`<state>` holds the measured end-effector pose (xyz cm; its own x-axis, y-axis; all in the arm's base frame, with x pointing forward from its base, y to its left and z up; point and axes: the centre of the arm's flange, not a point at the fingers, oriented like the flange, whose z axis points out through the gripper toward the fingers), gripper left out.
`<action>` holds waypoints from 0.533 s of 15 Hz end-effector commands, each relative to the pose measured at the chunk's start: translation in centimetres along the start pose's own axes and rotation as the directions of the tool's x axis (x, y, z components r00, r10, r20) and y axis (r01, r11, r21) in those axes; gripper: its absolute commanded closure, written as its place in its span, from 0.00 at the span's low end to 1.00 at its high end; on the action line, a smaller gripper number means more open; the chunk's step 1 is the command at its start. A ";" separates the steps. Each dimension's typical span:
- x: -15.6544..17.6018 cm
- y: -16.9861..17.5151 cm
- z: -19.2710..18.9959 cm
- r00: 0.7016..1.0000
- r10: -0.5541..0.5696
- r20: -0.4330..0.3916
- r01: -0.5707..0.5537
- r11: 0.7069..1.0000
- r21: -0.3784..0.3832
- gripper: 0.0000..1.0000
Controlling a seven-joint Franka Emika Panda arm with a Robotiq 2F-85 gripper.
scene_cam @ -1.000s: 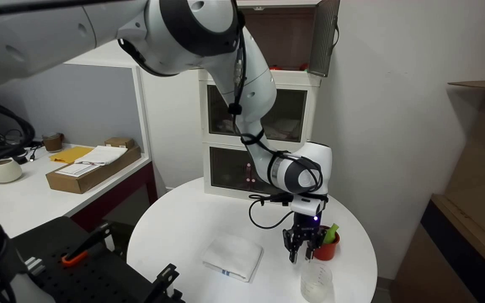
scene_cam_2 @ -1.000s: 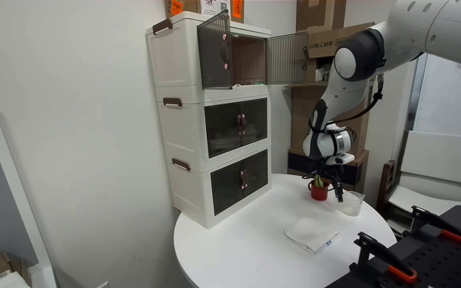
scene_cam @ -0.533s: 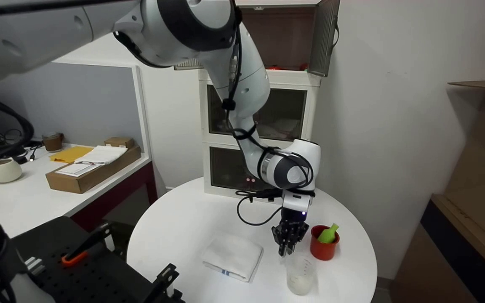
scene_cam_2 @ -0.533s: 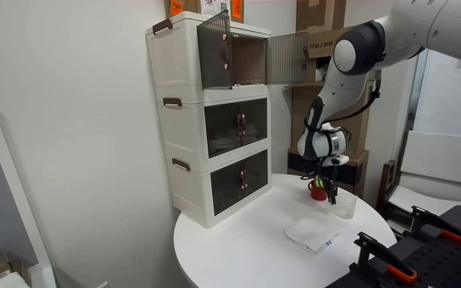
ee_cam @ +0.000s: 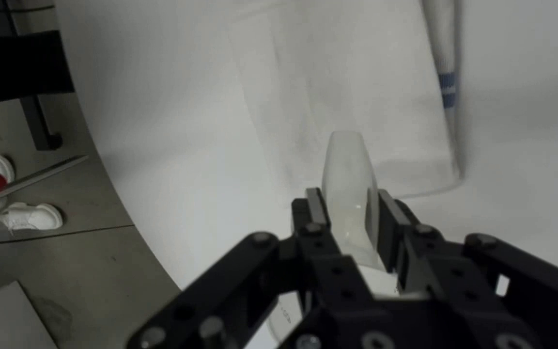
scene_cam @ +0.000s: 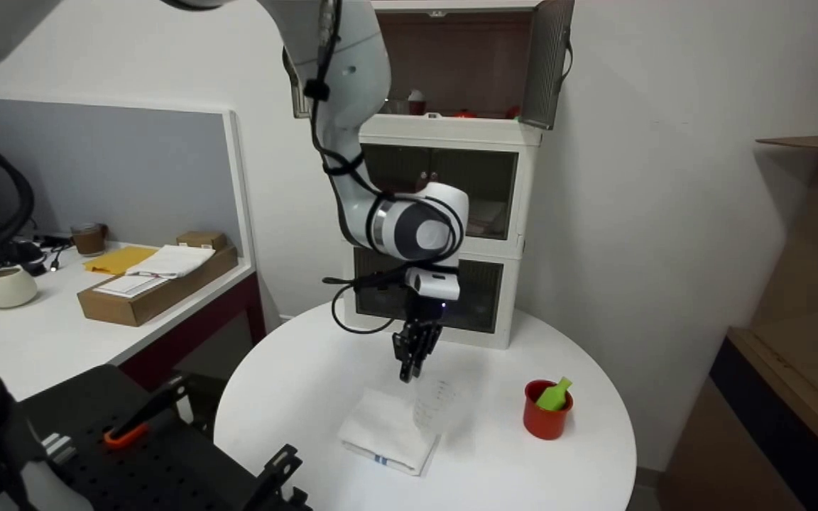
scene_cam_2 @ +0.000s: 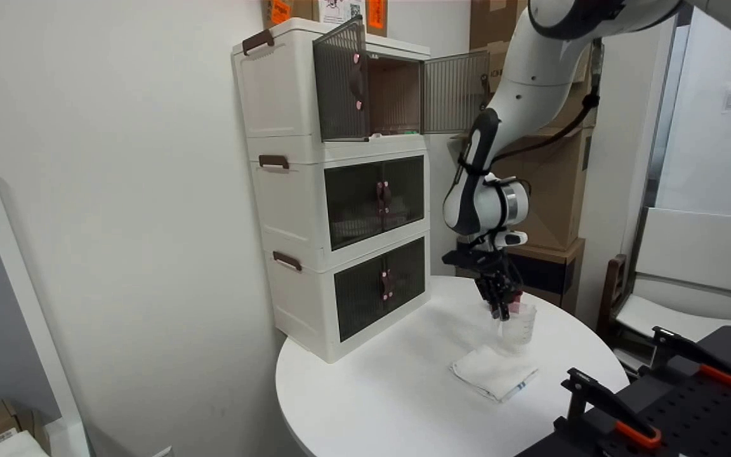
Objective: Put the jug in the topmost shelf
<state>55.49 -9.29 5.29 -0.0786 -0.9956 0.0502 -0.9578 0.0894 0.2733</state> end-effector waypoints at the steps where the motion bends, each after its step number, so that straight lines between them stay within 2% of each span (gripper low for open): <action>1: -3.3 4.8 -7.4 0.980 -0.197 -0.038 0.196 0.980 -0.012 0.93; 4: -5.8 7.4 -12.7 0.935 -0.348 -0.072 0.345 0.938 -0.045 0.93; 8: -8.4 11.2 -20.4 0.841 -0.531 -0.104 0.522 0.847 -0.106 0.93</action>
<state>53.28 -1.19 20.72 0.3405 -0.9399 0.0238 -0.8876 -0.3130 0.3380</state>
